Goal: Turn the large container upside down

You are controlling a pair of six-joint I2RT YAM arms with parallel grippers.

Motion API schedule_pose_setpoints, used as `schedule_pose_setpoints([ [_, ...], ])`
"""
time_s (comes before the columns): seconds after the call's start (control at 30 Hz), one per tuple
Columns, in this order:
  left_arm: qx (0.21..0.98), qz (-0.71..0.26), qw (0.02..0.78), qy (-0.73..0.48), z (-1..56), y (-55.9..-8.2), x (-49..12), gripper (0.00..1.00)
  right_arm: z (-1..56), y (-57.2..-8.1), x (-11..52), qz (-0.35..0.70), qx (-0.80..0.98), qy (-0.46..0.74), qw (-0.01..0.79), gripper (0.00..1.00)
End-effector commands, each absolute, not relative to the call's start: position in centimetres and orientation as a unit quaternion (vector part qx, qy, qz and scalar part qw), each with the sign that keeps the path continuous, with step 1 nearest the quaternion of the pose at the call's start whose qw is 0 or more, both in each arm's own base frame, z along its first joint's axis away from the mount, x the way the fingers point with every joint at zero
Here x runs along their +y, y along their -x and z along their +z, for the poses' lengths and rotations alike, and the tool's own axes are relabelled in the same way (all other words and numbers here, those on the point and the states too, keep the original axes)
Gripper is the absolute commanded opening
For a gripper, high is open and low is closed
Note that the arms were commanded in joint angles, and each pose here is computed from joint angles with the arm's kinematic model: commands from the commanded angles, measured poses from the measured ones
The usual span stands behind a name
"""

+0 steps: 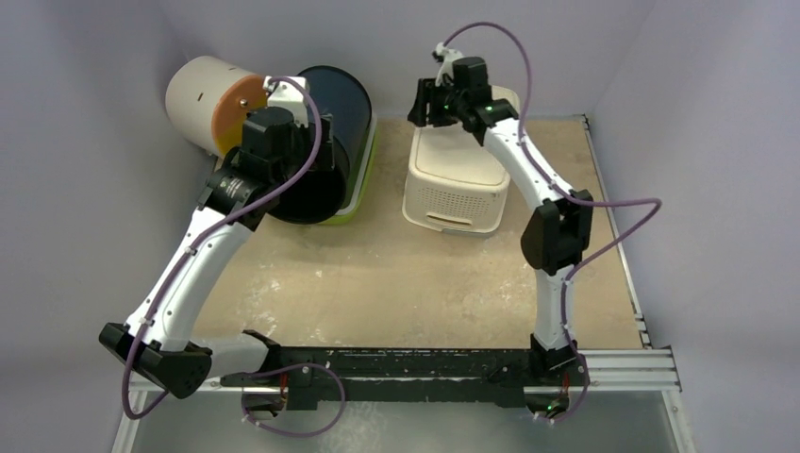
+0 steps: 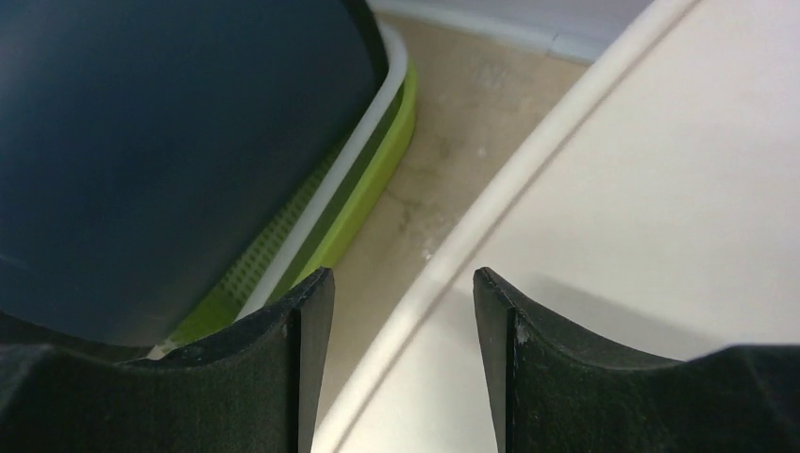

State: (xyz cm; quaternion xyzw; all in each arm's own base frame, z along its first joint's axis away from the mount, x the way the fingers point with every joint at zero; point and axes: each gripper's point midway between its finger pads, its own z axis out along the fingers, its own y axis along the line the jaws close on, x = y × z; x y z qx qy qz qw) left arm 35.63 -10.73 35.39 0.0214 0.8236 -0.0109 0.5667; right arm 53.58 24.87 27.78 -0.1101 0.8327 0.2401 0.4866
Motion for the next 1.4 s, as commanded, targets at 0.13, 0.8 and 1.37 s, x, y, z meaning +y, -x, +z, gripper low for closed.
schedule_pose_setpoints([
  [0.13,0.804,-0.021,0.594,0.001,37.4,-35.1,-10.1,0.93,26.9,-51.9,30.1,0.216,0.842,0.158,0.469,0.59],
  [0.8,0.808,-0.012,0.589,0.000,36.9,-35.0,-9.8,0.93,16.7,-52.8,20.8,0.000,0.920,0.048,0.390,0.61],
  [1.37,0.806,-0.026,0.592,0.017,37.3,-34.0,-9.5,0.93,14.5,-53.5,4.9,-0.111,0.920,-0.042,0.374,0.71],
])
